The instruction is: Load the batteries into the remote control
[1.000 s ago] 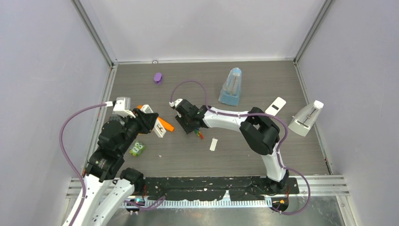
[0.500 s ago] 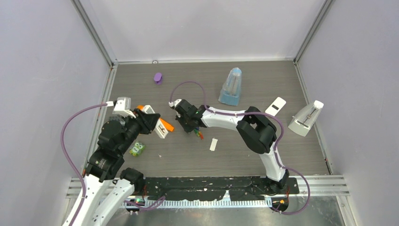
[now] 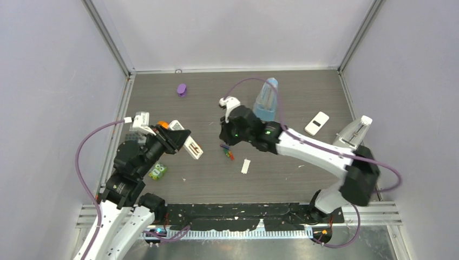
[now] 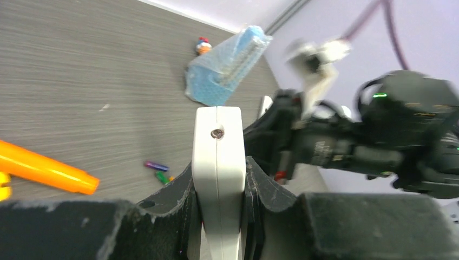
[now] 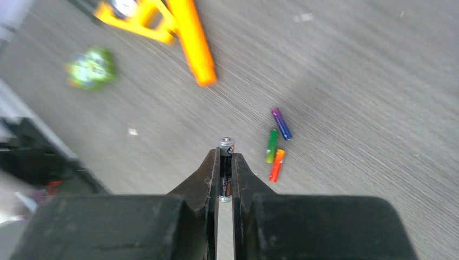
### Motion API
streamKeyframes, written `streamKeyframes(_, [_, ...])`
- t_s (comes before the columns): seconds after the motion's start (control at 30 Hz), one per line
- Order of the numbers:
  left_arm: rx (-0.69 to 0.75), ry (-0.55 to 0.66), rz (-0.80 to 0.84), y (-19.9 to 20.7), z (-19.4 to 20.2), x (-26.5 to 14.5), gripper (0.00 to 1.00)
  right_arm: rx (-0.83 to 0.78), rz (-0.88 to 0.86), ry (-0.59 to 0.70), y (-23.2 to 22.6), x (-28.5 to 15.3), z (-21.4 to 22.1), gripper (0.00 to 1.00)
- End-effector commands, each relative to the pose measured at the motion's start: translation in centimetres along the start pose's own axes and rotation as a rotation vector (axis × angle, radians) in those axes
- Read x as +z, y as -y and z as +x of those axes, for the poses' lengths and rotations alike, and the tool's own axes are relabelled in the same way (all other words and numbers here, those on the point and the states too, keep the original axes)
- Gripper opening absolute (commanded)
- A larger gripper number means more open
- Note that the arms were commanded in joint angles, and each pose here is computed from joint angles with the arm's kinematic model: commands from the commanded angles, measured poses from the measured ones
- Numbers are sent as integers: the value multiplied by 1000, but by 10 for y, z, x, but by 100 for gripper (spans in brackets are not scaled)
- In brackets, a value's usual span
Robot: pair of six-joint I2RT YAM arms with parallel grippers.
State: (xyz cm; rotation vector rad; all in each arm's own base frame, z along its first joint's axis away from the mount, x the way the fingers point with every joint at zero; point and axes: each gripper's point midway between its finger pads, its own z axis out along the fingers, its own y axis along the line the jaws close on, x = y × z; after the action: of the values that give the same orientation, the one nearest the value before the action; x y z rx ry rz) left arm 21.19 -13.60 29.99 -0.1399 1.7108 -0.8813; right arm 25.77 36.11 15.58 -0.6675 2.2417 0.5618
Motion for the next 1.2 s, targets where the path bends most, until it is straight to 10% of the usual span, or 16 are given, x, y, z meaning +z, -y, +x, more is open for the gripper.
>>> streamKeyframes(0.0, [-111, 20, 206, 42, -10, 8, 0, 113, -109, 251, -20, -73, -56, 6])
streamKeyframes(0.43, [-263, -55, 525, 101, -16, 15, 0, 29, -477, 546, -97, -213, -115, 9])
streamKeyframes(1.17, [-403, -39, 673, 122, -27, -2, 0, -60, -370, 514, -119, -192, -111, 10])
